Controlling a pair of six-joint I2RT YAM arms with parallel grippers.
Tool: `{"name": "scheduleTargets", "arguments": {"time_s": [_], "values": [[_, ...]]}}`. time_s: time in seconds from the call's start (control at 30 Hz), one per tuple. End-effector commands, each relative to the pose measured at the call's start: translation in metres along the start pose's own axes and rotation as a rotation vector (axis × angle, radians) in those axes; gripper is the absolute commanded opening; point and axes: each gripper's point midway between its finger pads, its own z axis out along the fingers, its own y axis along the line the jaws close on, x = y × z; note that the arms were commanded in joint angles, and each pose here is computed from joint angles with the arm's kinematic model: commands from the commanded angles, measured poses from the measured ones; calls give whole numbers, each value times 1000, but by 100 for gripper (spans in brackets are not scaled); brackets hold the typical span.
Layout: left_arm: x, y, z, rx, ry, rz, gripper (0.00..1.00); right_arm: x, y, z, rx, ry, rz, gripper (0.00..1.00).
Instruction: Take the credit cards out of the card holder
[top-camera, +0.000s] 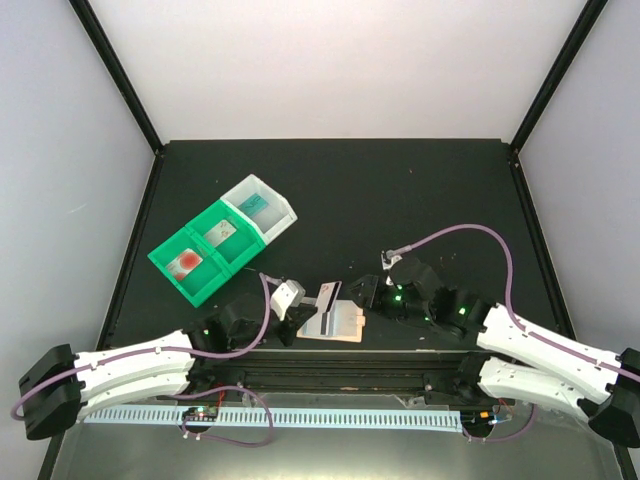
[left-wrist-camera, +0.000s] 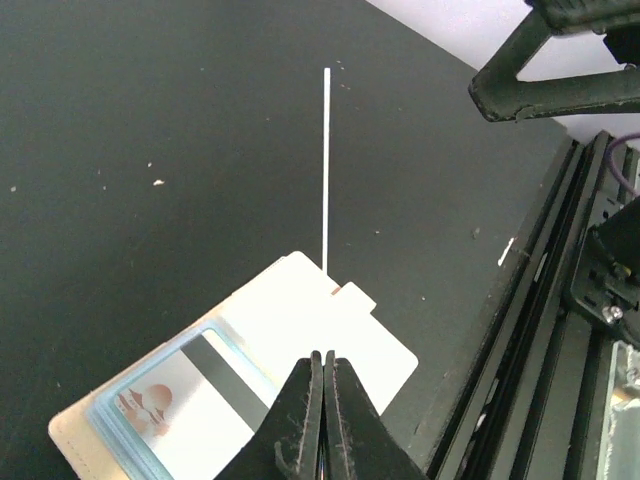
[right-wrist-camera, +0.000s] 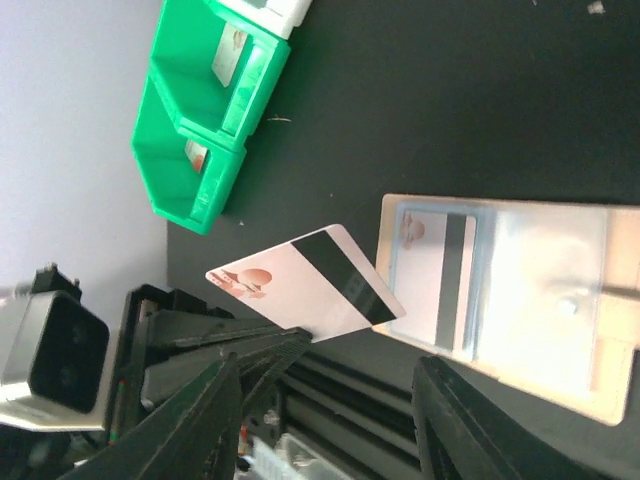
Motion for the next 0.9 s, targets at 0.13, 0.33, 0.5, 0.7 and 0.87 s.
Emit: {"name": "scheduleTargets", "arguments": {"time_s": [0.13,0.33,0.5,0.7,0.87], "values": [[-32,-13,-3,-23,-77,210,1,-9,10,-17,-2,-30,215,49],[-32,-18,-3,-64,-57,321,2,-10,4,-17,40,-42,291,49],[-31,-29,0,-81,-53,414,2,-7,11,-9,20,-9,305,48],[-33,-34,1,-118,-60,479,2,-4,14,-4,-5,14,298,42],[-34,-33,0,-148,-62,507,2,1,5,-2,9,23,310,37]]}}
